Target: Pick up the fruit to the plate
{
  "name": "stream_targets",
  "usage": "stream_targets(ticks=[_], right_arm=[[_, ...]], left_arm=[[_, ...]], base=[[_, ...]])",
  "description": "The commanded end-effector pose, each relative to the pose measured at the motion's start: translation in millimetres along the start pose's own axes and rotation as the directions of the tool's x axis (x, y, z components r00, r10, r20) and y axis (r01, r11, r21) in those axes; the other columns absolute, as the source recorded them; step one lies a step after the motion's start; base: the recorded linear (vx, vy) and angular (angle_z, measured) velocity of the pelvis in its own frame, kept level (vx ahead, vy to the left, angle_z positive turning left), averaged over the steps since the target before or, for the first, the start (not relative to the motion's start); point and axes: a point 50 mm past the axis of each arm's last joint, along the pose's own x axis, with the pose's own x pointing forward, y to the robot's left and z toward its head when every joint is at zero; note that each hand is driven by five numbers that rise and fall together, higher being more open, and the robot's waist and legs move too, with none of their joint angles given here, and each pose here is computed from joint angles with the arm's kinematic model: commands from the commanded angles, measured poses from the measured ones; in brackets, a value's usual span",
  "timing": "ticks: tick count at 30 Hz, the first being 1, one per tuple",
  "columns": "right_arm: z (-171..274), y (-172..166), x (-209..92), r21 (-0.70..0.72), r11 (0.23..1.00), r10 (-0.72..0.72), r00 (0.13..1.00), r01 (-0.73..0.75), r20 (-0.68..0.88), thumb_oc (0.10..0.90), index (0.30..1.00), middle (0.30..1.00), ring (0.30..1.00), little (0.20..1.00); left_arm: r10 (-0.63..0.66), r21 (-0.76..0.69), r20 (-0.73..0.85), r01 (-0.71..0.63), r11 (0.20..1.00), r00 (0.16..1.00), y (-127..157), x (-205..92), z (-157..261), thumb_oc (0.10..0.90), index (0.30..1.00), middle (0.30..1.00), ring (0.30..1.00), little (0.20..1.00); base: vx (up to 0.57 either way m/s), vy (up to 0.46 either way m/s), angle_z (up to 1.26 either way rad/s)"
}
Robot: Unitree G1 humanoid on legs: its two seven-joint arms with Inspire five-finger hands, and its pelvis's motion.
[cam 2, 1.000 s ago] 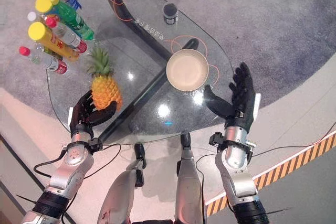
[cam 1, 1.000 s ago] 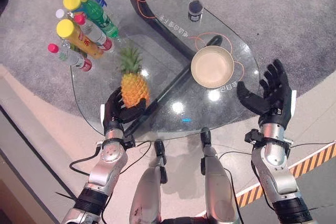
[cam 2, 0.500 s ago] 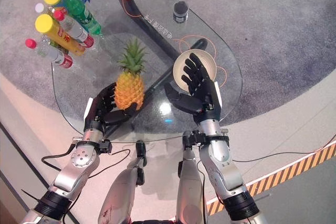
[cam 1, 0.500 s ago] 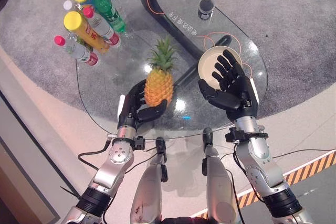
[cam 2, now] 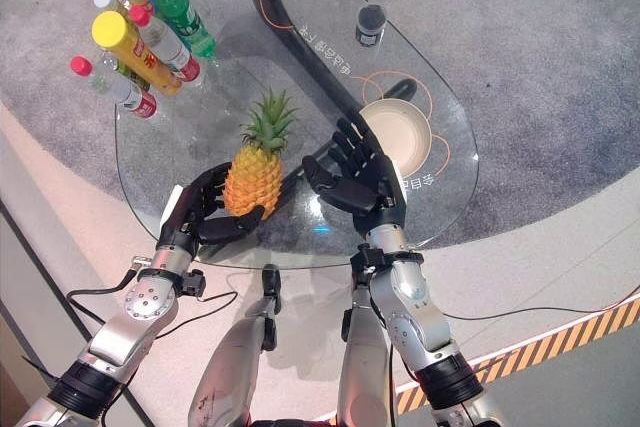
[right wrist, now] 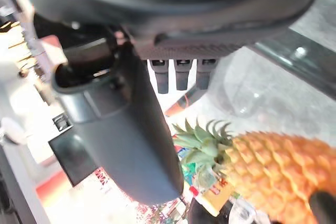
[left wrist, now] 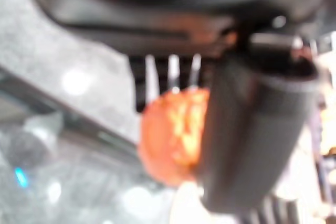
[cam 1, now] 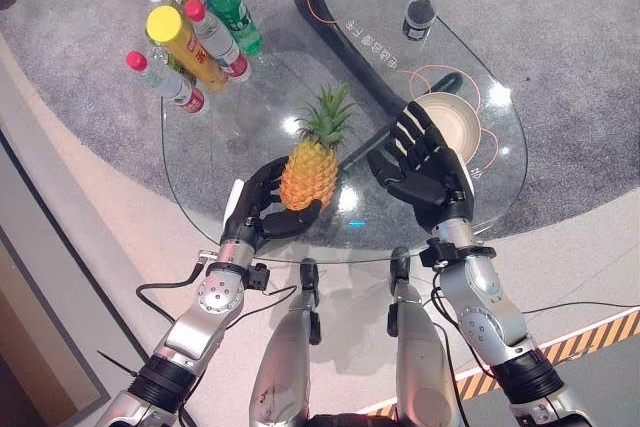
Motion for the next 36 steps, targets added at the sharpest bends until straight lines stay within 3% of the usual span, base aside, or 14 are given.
stream_targets(ticks=[1, 9, 14, 25, 36], right_arm=[[24, 36, 9, 0.127, 0.964, 0.221, 0.969, -0.234, 0.108, 0.8, 0.9, 0.9, 0.9, 0.9], [15, 42, 9, 0.276, 0.897, 0.336, 0.938, -0.346, 0.085, 0.8, 0.9, 0.9, 0.9, 0.9], [25, 51, 11, 0.287, 0.855, 0.4, 0.901, -0.433, 0.169, 0.8, 0.9, 0.9, 0.9, 0.9], [33, 51, 13, 0.284, 0.843, 0.411, 0.888, -0.456, 0.208, 0.8, 0.9, 0.9, 0.9, 0.9], [48, 47, 15, 0.234, 0.836, 0.422, 0.854, -0.497, 0.306, 0.8, 0.9, 0.9, 0.9, 0.9]], left_arm=[[-0.101, 0.031, 0.453, 0.098, 0.995, 0.886, -7, -3, 84, 0.1, 0.3, 0.3, 0.3, 0.2], [-0.192, 0.091, 0.476, 0.169, 0.981, 0.858, -13, -5, 88, 0.1, 0.3, 0.3, 0.3, 0.2], [-0.278, 0.131, 0.455, 0.245, 0.961, 0.846, -19, -2, 89, 0.1, 0.3, 0.3, 0.3, 0.2], [-0.416, 0.163, 0.345, 0.383, 0.909, 0.841, -29, -2, 74, 0.1, 0.3, 0.3, 0.3, 0.2], [-0.467, 0.167, 0.26, 0.437, 0.884, 0.845, -29, 3, 64, 0.1, 0.3, 0.3, 0.3, 0.2]], base=[[0.0, 0.0, 0.0], [0.0, 0.0, 0.0], [0.0, 0.0, 0.0], [0.0, 0.003, 0.0], [0.0, 0.0, 0.0]])
